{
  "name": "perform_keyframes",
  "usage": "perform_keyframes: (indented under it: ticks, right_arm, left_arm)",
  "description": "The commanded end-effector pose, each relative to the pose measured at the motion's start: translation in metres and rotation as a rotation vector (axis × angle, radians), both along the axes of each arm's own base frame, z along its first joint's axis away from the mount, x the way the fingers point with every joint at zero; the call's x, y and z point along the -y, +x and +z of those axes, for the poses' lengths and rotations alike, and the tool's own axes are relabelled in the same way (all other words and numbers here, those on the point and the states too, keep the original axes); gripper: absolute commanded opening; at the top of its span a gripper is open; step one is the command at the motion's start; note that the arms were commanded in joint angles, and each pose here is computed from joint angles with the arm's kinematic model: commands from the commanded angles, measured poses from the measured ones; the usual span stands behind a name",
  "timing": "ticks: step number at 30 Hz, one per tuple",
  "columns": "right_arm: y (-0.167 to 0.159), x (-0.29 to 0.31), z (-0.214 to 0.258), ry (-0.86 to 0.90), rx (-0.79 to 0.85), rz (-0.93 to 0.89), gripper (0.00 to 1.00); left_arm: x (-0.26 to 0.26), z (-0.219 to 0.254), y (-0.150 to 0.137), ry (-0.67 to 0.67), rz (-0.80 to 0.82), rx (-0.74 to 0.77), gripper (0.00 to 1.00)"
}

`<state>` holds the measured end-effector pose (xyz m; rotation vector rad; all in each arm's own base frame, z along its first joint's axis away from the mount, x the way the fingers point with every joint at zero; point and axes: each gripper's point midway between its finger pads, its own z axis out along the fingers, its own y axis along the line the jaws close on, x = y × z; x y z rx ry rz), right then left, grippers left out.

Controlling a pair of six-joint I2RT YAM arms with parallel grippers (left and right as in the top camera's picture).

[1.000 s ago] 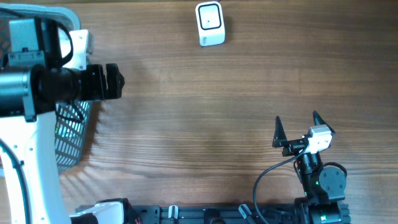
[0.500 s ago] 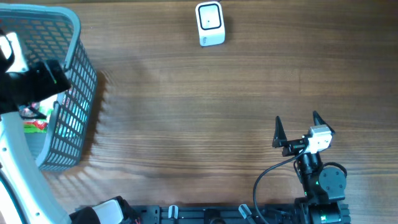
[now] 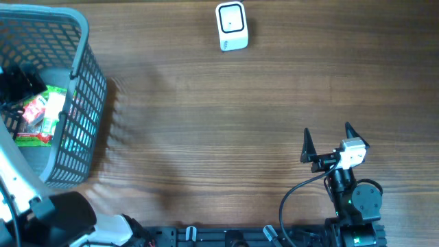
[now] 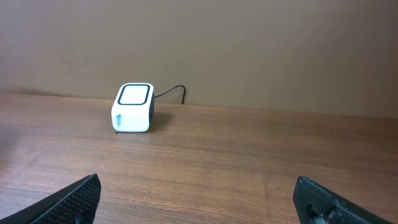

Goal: Scan the item barcode
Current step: 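Reach the left gripper into the basket and grasp the cup noodles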

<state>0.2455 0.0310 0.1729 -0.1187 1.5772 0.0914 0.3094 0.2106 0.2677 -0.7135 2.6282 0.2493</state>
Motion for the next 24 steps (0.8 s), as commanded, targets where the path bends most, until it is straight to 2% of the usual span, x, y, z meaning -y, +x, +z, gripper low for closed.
perform_keyframes:
  ticks: [1, 6, 11, 21, 24]
  right_arm:
    - [0.000, 0.000, 0.001, -0.001, 0.008, 0.005, 1.00]
    - [0.000, 0.000, 0.001, -0.001, 0.008, 0.005, 1.00]
    - [0.000, 0.000, 0.001, -0.001, 0.008, 0.005, 1.00]
    - [0.000, 0.000, 0.001, -0.001, 0.008, 0.005, 1.00]
    - [0.000, 0.000, 0.001, -0.001, 0.008, 0.005, 1.00]
  left_arm:
    - [-0.006, -0.020, 0.009, 0.000, -0.110, -0.075, 1.00]
    - [-0.008, -0.056, 0.022, -0.038, -0.259, -0.163, 1.00]
    - [0.000, -0.087, 0.036, -0.119, -0.387, -0.188, 1.00]
    - [-0.015, -0.140, 0.033, -0.212, -0.378, -0.284, 1.00]
    - [-0.010, -0.145, 0.037, -0.238, -0.433, -0.272, 1.00]
